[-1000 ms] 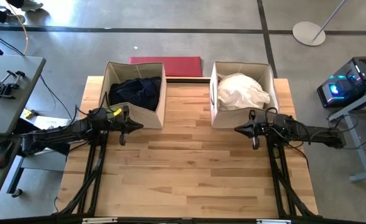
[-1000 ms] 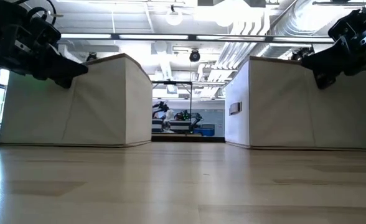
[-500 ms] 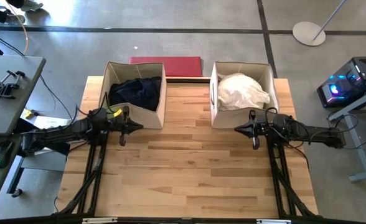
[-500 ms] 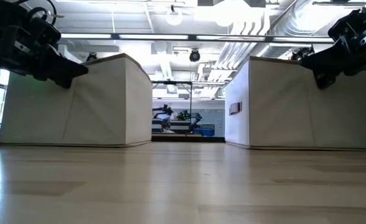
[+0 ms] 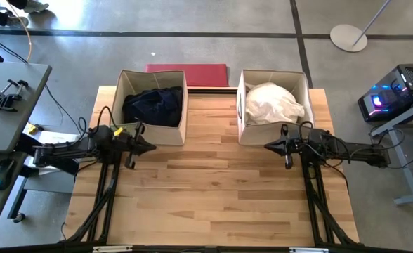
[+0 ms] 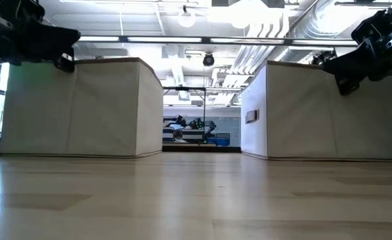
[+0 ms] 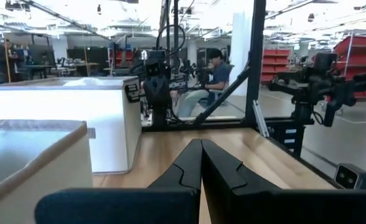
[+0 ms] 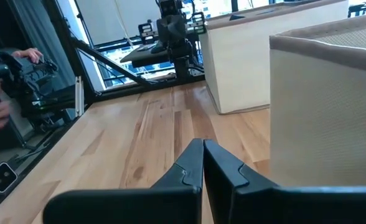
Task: Sort clothes
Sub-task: Return to Home Position
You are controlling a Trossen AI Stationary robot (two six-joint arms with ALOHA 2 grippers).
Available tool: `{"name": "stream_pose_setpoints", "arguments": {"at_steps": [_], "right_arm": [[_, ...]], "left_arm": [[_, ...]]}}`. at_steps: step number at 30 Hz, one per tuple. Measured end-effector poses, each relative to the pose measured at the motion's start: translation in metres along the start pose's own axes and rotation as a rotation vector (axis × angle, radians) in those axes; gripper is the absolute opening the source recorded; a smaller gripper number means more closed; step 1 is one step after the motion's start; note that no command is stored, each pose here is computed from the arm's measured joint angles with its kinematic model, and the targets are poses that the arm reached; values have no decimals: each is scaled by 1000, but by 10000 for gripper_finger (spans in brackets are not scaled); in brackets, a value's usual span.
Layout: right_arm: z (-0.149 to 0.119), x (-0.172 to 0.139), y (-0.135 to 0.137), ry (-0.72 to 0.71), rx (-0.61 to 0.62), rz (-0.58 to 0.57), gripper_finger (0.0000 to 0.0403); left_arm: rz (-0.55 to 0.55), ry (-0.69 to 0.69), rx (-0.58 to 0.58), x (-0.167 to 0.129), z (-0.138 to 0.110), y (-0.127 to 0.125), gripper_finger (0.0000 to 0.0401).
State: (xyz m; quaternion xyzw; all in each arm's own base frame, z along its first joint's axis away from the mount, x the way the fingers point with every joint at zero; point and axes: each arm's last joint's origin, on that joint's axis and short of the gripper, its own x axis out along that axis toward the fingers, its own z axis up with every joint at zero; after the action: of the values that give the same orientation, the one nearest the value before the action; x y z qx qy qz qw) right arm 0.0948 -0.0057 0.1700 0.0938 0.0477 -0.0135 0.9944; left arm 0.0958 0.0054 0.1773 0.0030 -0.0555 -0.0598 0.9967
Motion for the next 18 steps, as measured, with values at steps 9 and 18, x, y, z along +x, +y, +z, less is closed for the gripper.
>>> {"name": "stream_pose_setpoints", "arguments": {"at_steps": [9, 18], "right_arm": [[0, 0, 0, 1, 0, 1, 0], [0, 0, 0, 1, 0, 2, 0]], "left_arm": [[263, 74, -167, -1, -9, 6, 0], [160, 96, -19, 0, -10, -1, 0]]}}
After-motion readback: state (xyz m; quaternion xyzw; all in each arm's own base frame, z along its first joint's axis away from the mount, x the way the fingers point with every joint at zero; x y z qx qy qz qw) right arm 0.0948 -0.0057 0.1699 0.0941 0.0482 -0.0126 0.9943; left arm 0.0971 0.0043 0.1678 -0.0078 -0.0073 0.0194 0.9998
